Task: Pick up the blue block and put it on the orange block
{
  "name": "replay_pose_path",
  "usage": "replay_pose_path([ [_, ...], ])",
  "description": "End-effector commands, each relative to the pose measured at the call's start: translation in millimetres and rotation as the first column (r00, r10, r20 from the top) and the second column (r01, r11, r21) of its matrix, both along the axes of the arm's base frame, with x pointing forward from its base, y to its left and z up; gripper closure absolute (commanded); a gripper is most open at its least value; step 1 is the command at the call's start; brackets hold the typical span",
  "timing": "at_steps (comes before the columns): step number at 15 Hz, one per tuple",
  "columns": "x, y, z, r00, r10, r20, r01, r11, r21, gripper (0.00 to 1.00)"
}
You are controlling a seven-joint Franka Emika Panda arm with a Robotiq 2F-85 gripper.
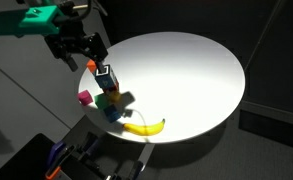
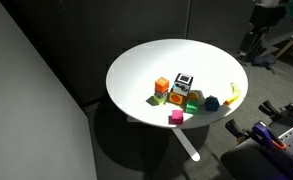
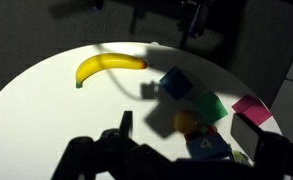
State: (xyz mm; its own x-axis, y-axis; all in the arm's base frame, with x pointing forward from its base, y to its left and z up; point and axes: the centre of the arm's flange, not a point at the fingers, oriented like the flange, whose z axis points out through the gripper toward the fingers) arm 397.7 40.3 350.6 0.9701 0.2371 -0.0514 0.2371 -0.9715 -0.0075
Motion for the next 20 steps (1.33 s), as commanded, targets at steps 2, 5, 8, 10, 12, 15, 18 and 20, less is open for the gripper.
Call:
replay_pose_path([
  [2,0,7,-37,0.996,0.089,0.009,-0.089,0.996,-0.003,0.00],
  [5,2,16,-63,0.993,0.119,0.013,-0.120,0.993,0.010,0.00],
  [8,10,23,-88,0.992,0.127,0.010,-0.127,0.992,0.009,0.00],
  [10,15,28,-107,0.991,0.134,-0.009,-0.134,0.991,0.007,0.00],
  [12,18,32,-125,0.990,0.140,-0.034,-0.140,0.990,0.004,0.00],
  [15,21,35,-147,0.984,0.159,-0.078,-0.159,0.987,-0.002,0.00],
  [18,27,36,-163,0.970,0.219,-0.107,-0.223,0.974,-0.026,0.00],
  [20,30,38,-170,0.959,0.256,-0.118,-0.262,0.964,-0.039,0.00],
])
